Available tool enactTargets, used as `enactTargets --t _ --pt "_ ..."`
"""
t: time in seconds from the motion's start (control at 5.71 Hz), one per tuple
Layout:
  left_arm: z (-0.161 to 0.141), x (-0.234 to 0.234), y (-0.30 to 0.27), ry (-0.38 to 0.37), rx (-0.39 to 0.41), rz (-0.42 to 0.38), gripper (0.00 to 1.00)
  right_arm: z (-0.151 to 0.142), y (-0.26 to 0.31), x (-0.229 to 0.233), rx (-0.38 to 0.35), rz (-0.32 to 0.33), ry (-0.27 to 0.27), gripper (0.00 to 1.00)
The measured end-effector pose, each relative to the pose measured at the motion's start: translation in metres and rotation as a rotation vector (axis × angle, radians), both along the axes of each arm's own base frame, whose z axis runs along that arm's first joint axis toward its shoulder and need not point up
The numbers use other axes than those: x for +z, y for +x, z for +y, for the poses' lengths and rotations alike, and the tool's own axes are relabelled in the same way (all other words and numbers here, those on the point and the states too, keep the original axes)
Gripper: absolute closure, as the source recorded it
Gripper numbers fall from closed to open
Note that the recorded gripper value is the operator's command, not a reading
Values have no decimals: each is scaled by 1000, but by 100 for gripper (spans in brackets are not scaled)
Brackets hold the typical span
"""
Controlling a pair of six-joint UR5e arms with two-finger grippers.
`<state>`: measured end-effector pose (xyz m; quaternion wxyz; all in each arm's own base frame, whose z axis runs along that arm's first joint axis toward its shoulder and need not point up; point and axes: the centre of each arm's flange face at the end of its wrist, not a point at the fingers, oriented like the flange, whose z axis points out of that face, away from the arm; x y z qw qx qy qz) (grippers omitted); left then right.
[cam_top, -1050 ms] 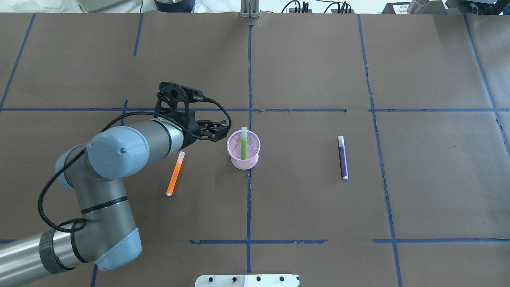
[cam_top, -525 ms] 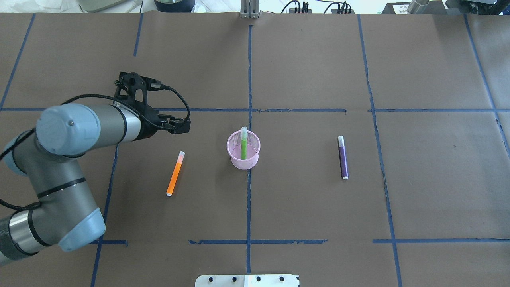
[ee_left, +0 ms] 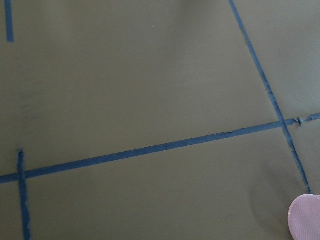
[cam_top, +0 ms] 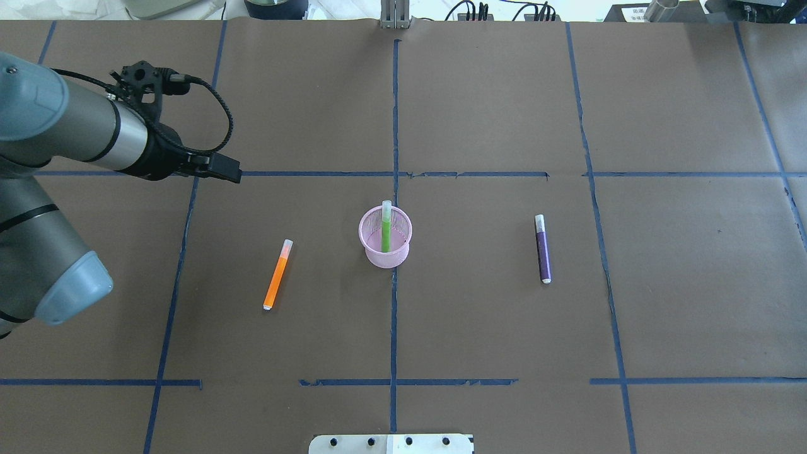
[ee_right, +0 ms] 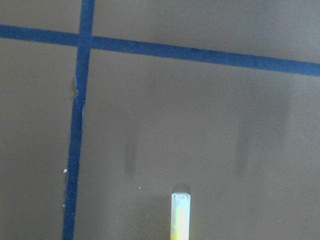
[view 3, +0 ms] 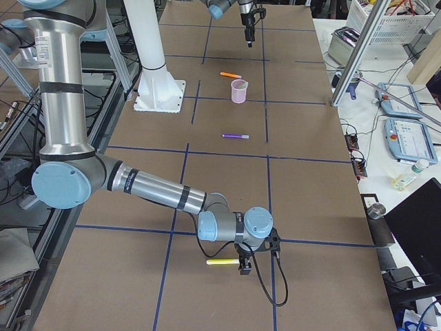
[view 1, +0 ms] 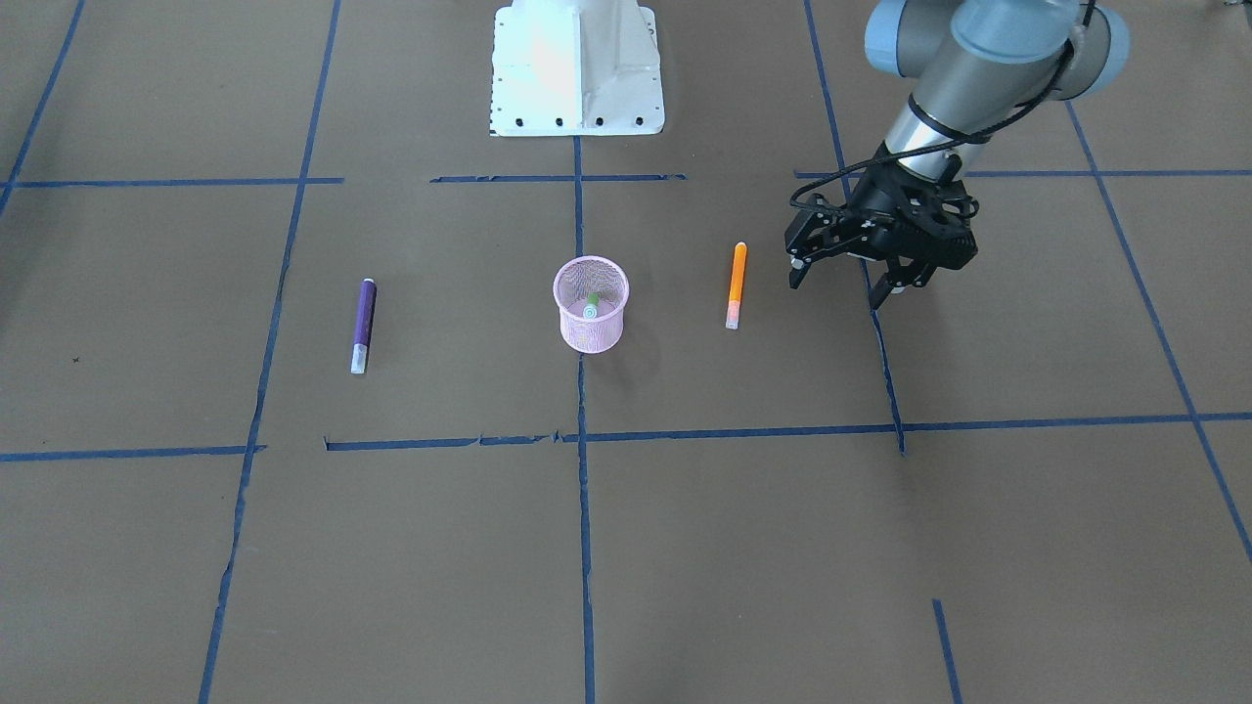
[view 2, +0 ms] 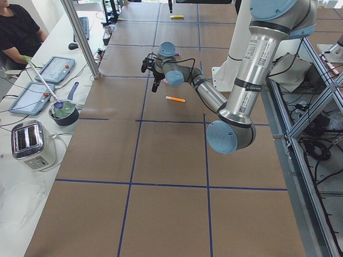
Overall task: Collect pens into pen holder
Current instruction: 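Withdraw the left gripper away from the cup while the right gripper grasps the yellow marker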
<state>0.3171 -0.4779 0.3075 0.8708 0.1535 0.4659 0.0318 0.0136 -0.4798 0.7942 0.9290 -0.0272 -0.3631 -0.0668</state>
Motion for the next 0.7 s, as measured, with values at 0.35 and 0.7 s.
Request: enactTargets --t 0.35,0.7 --pt "0 23 -22 3 25 -36 1 13 -9 17 -17 -21 -36 6" --pt "1 27 -26 4 28 -41 1 19 -22 27 -44 -21 -59 26"
